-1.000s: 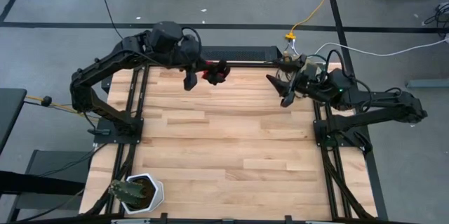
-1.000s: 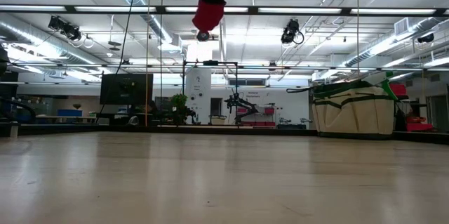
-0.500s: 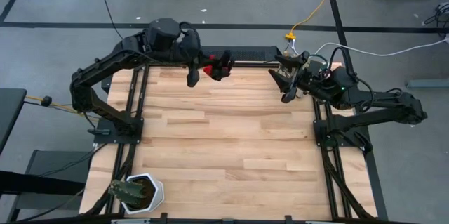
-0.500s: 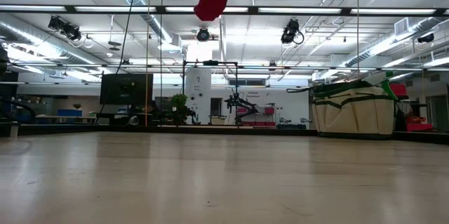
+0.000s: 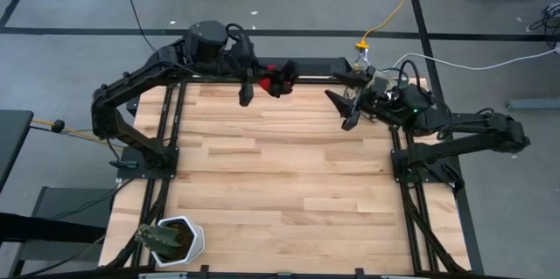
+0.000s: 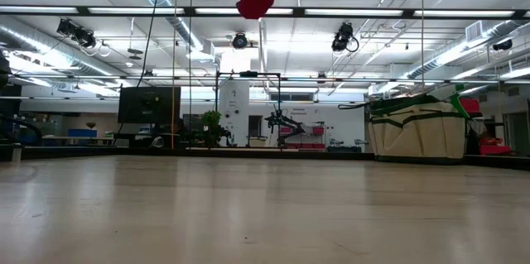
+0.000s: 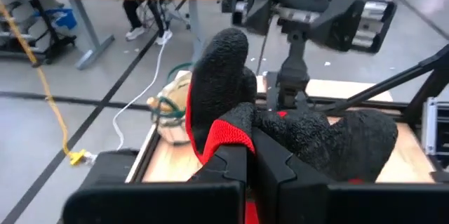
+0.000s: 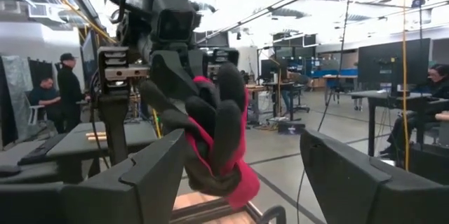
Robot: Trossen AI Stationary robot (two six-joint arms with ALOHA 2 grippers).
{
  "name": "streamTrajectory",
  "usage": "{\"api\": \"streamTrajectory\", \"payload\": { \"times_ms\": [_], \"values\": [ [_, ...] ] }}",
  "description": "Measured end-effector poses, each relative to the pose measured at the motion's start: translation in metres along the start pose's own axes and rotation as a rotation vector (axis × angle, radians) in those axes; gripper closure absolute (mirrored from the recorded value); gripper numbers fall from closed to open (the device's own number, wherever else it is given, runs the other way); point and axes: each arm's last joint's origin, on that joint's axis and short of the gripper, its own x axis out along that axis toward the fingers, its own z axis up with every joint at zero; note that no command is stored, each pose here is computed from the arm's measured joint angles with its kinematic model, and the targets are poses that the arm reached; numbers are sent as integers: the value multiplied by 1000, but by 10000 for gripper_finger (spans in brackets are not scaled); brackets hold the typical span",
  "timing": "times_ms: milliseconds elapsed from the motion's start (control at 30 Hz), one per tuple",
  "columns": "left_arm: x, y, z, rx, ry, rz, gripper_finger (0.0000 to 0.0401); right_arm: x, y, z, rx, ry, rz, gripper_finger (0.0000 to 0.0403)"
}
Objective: Pick & Place Garden tools in Gardening bag
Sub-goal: Put the red gloves scissors into the gardening bag
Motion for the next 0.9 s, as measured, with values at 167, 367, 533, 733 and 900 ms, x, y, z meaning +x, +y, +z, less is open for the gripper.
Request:
{"api": "streamTrajectory", "payload": {
  "times_ms": [167, 367, 533, 733, 900],
  "values": [
    [16, 1, 0, 3, -22, -37, 396, 5, 1, -5, 9, 2, 7, 119],
    [27, 2, 2, 12, -72, -86, 396, 8, -1, -5, 81, -9, 73, 119],
    [27, 3, 3, 14, -81, -93, 396, 10, -2, 5, 120, -28, 128, 119],
    [27, 2, 3, 16, -83, -122, 396, 21, -5, 27, 81, 35, 152, 119],
    [27, 2, 5, 22, -107, -121, 396, 26, -8, 37, 47, 43, 143, 119]
  ]
}}
